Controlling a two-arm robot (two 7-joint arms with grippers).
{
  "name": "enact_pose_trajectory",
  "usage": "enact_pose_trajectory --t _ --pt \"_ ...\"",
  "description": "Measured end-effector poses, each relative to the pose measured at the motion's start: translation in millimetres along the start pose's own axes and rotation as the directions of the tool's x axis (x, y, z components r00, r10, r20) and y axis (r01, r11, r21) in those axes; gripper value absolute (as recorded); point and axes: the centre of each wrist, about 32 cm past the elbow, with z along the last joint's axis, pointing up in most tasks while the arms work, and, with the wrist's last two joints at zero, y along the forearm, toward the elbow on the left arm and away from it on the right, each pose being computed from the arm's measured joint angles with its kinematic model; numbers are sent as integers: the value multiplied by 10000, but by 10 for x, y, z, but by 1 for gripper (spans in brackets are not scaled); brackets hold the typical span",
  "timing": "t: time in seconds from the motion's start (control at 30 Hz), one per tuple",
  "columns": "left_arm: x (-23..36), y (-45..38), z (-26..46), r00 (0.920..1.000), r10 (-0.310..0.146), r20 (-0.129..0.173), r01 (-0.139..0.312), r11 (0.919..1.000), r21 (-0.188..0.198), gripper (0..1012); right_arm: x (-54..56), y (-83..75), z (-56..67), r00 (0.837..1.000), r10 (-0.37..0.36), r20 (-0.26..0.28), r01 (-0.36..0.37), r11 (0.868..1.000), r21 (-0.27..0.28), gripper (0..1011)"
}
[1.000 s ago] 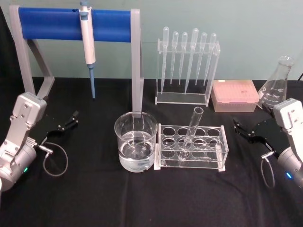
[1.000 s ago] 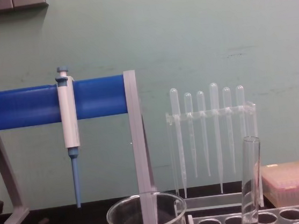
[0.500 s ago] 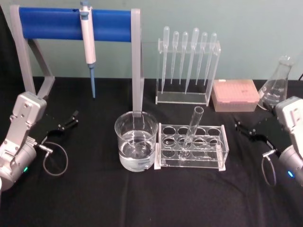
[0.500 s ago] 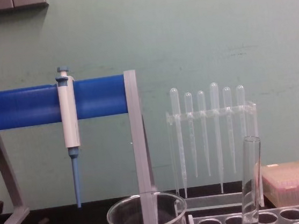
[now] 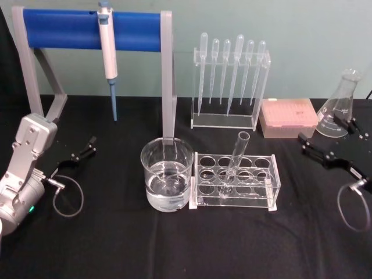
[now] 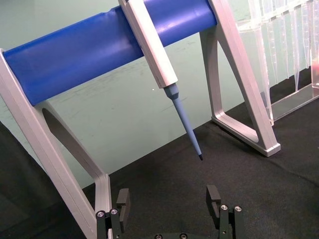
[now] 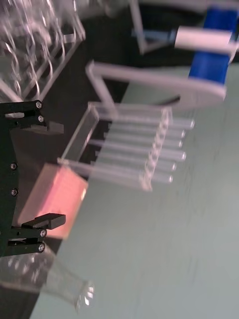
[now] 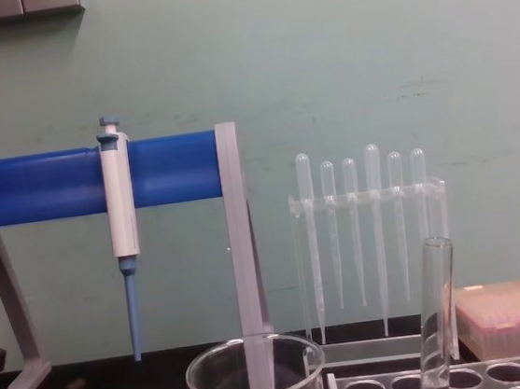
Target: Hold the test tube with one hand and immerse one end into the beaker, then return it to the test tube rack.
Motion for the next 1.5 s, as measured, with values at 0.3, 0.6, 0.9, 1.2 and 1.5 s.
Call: enact_pose_trajectory --t 0.3,0.6,0.9,1.2,1.5 --pt "0 0 0 10000 0 0 0 10000 0 1000 123 -255 89 9589 2728 -786 -2719 9621 211 1003" --pt "0 0 0 10000 0 1 0 10000 -1 1000 46 -226 143 9132 3875 -1262 -3884 9213 189 1003" --pt "0 0 0 10000 0 0 0 10000 0 1000 -86 -81 218 8966 4146 -1556 -4182 9083 100 1003" --pt "0 0 0 10000 -1 1 1 10000 0 1000 -285 91 276 8983 4104 -1573 -4153 9097 12 1003" --pt "0 0 0 10000 0 0 0 10000 0 1000 -442 312 319 9097 3712 -1863 -3799 9249 -122 1003"
